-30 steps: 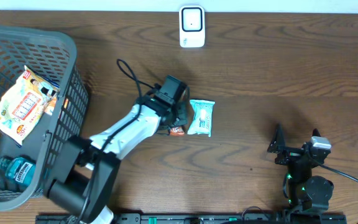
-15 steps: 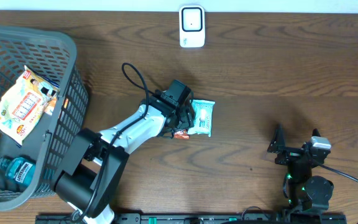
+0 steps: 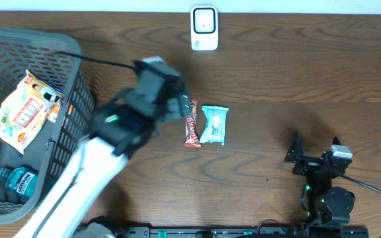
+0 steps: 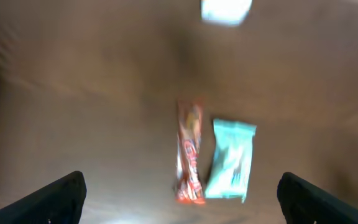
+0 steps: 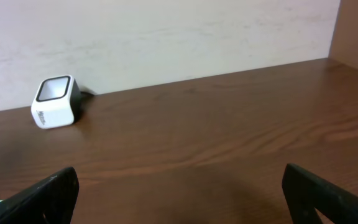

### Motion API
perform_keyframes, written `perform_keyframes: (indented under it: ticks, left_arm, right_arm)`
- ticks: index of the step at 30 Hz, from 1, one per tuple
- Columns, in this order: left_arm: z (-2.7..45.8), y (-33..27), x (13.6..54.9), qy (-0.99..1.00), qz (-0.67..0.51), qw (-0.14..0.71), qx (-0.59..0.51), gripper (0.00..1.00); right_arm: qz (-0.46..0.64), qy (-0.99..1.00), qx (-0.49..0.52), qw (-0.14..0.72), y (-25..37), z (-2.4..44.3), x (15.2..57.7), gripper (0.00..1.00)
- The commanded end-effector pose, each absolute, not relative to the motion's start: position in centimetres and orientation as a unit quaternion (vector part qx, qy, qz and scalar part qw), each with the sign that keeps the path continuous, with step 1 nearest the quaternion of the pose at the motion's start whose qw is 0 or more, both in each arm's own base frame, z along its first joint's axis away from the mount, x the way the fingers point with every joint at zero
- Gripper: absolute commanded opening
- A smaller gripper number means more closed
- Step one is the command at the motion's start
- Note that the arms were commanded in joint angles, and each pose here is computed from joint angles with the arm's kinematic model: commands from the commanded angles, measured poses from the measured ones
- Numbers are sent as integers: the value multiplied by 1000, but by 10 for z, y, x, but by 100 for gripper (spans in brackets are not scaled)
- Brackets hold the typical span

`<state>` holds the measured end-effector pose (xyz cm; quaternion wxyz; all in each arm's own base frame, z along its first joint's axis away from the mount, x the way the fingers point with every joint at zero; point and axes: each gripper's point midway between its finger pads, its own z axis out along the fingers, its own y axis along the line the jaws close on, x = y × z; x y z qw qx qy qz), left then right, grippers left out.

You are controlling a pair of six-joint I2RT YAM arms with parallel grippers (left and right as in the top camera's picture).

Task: Scan the item barcode
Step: 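Move the left gripper back into the basket toward the Listerine bottle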

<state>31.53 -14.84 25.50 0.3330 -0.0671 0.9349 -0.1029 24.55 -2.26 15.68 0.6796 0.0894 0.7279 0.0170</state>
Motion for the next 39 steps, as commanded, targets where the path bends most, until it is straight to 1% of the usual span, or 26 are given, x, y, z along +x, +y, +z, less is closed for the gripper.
perform_keyframes:
  ticks: [1,4,7,10,13,15,18,24,28,33,39]
  left_arm:
    - [322,-87,318,896,-45,430,-99,98]
    - [358,-34,309,865,-31,472,-169,98]
    - [372,18,294,840,0,487,-240,98]
    - [368,67,277,823,45,475,-309,98]
    - [352,105,258,814,85,438,-372,98]
    - [335,131,244,804,105,396,-432,98]
    - [303,155,234,790,96,331,-507,98]
    - [232,187,226,778,77,208,-588,98]
    - [179,197,208,769,78,124,-622,98]
    - [128,205,181,750,82,71,-653,98]
    - [88,213,148,723,88,44,-684,98]
  right_arm:
    - [15,728,87,680,-23,157,245,99]
    - [15,728,87,680,-23,157,245,99]
    - [15,728,87,680,-23,157,245,99]
    - [15,728,87,680,-23,157,245,99]
    - [15,728,87,680,-23,157,245,99]
    - [15,728,87,680,-23,157,245,99]
    - [15,728,87,680,-23,157,245,99]
    - [15,728,87,680,-23,157,245,99]
    - [15,728,87,680,-23,157,245,99]
    - [15,728,87,680,-23,157,245,99]
    - [15,728,87,680,-23,157,245,99]
